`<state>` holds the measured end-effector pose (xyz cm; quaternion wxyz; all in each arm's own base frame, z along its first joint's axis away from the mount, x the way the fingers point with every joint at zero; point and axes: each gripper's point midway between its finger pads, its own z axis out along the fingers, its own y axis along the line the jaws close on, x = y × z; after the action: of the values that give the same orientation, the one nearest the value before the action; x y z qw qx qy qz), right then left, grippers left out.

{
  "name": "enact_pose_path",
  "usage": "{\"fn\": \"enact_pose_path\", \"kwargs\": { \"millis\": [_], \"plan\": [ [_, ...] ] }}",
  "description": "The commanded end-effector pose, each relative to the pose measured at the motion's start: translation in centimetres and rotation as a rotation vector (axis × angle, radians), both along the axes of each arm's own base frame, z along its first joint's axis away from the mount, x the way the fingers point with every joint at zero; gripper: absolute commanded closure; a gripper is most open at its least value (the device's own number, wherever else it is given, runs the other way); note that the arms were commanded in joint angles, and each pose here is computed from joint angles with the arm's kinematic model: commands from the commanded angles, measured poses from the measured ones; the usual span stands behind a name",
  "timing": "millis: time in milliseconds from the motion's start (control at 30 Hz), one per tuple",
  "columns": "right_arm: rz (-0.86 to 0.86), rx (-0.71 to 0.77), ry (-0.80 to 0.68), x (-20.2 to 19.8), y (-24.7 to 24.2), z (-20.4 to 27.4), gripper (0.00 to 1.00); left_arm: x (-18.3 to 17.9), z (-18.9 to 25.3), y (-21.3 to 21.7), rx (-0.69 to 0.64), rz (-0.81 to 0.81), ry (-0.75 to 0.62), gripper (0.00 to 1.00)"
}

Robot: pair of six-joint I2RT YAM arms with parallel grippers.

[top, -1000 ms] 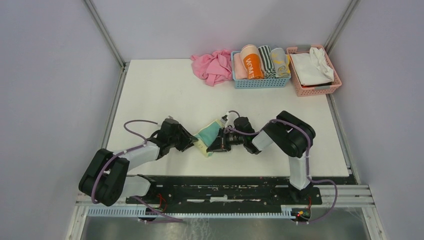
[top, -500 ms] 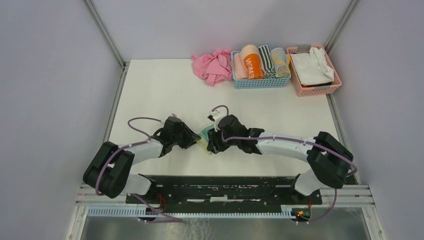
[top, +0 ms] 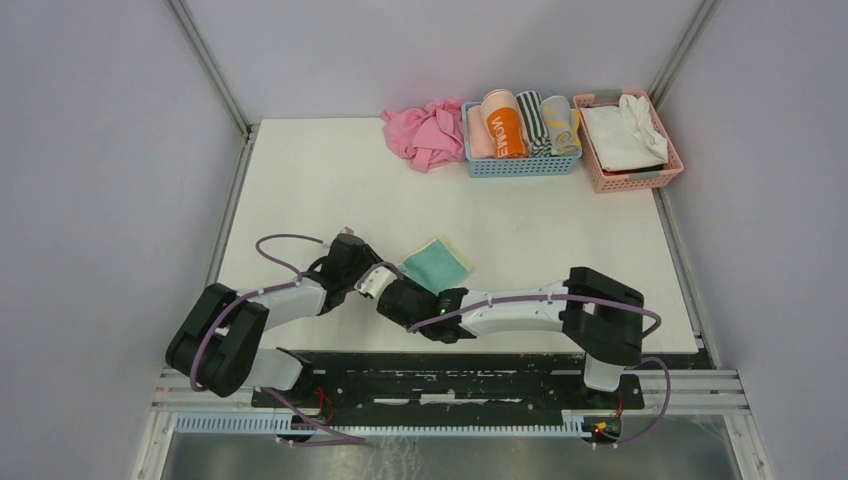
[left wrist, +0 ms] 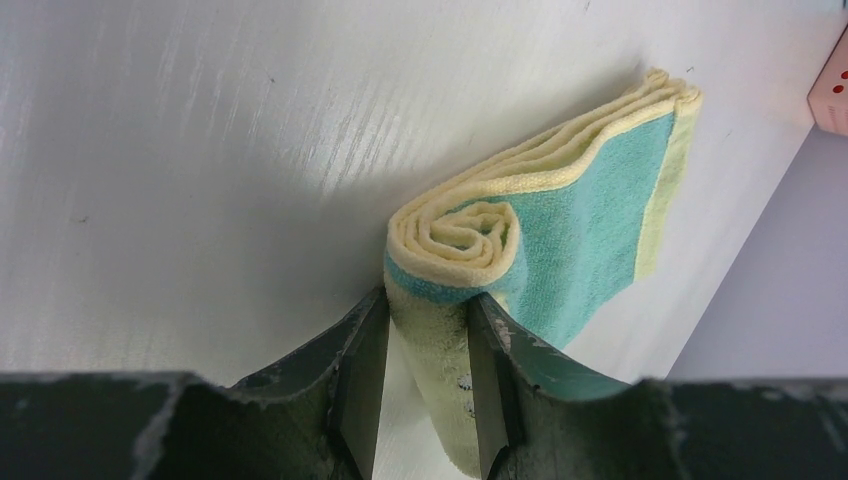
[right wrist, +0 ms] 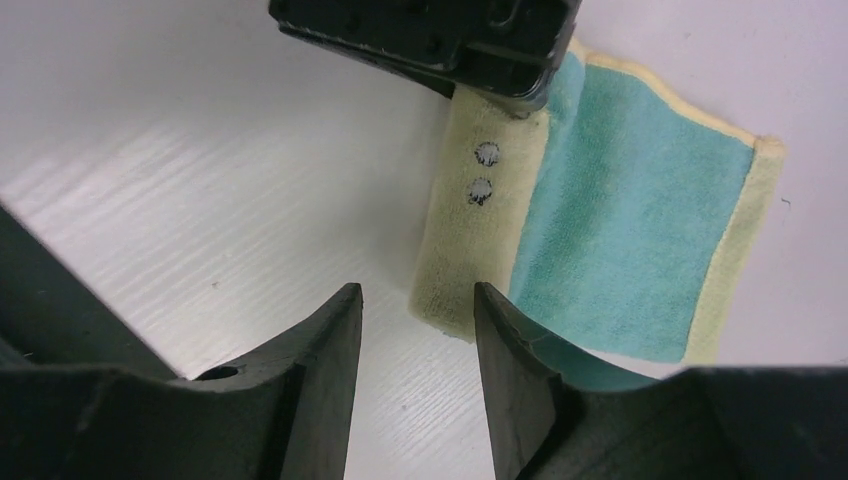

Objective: Roll the towels
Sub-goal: Roll the towel at the center of the board.

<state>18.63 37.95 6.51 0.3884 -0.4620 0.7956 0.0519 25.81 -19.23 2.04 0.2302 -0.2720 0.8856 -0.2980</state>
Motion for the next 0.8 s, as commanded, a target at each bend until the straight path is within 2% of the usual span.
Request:
{"fn": "enact_pose_path", "kwargs": {
  "millis": [0,167,433,500,633,667,767],
  "plan": [
    [-0.064,-0.103,-0.143,2.3,-0.7,-0.2,0.48,-2.7,-3.2,2.4,0.146,-0.011,0.103,0.57],
    [-0.072,-0.183,-0.137,2.4,-1.3,-2.5,0.47,-2.7,-3.2,2.4,0.145,-0.012,0.101,0.57],
    [-0.09,-0.264,-0.038,2.2,-2.7,-5.7,0.5,-2.6,-3.2,2.3,0.149,-0.017,0.1,0.57],
    [-0.105,-0.272,-0.011,2.5,-3.0,-6.0,0.56,-2.6,-3.1,2.3,0.146,-0.017,0.099,0.57],
    [-0.089,-0.237,0.064,2.2,-3.0,-6.1,0.81,-2.4,-2.2,2.4,0.137,-0.006,0.074,0.57],
    [-0.064,-0.206,0.109,1.7,-2.6,-6.0,0.87,-2.4,-1.8,2.6,0.136,0.005,0.063,0.56],
    [0.029,-0.035,0.316,-0.8,-0.9,-5.5,0.96,-2.3,0.0,3.4,0.127,0.058,0.005,0.47]
  ]
}}
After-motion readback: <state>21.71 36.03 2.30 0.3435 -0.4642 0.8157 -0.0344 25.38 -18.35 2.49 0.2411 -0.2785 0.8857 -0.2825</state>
